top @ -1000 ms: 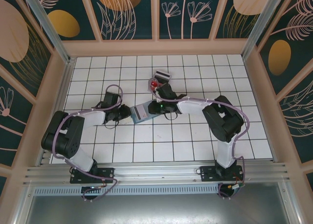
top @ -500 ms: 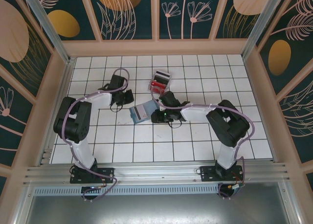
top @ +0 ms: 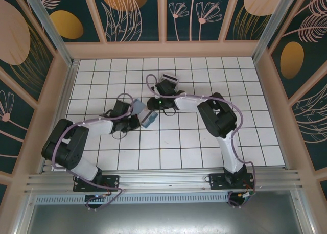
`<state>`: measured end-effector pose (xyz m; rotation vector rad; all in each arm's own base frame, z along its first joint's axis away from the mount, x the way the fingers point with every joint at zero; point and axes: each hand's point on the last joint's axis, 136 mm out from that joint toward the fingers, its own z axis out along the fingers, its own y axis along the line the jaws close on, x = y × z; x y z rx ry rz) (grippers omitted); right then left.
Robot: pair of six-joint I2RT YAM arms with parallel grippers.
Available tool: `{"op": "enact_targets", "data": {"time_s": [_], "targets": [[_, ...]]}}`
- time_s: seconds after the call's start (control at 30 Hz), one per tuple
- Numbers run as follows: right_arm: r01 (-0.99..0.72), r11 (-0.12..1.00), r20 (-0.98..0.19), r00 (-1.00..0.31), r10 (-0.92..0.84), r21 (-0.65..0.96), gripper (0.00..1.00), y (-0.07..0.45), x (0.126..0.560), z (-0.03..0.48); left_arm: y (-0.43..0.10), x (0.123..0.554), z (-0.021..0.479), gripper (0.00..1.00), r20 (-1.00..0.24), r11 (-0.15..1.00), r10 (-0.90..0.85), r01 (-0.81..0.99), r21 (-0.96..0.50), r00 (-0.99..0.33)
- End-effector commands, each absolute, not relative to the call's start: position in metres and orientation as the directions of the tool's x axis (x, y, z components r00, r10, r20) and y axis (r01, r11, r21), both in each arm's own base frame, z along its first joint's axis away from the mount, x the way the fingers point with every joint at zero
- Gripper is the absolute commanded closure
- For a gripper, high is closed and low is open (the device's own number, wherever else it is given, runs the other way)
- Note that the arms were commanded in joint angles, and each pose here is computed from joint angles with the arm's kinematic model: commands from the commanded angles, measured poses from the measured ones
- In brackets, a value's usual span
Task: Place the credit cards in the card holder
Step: Rotate the card holder at the center of the table.
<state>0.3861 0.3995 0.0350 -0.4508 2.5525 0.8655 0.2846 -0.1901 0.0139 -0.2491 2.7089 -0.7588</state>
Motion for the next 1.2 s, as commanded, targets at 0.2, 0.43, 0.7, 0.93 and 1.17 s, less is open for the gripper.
{"op": "enact_targets", "data": {"time_s": [0.2,0.43,0.7,0.93,1.17], "targets": [[-0.469,0.757,-0.502,-0.837,-0.217,0.455,0.71,0.372,0.394,0.07,-0.217,0.266,0.051,0.89,-0.217,0.814,-0.242,-0.076,-0.576,-0.946],[-0.498,0.696,-0.51,-0.832,-0.217,0.517,0.69,0.374,0.369,0.103,-0.157,0.32,0.095,0.9,-0.418,0.924,-0.25,-0.085,-0.374,-0.873],[-0.486,0.591,-0.432,-0.869,-0.243,0.644,0.69,0.414,0.335,0.08,-0.168,0.356,0.081,0.96,-0.387,0.878,-0.262,-0.052,-0.476,-0.884],[-0.442,0.634,-0.365,-0.894,-0.258,0.634,0.69,0.411,0.331,0.037,-0.176,0.364,0.044,0.97,-0.335,0.883,-0.226,-0.048,-0.467,-0.915],[-0.413,0.694,-0.322,-0.908,-0.267,0.59,0.69,0.391,0.326,0.008,-0.131,0.347,0.009,1.0,-0.314,0.953,-0.214,-0.127,-0.275,-0.925]]}}
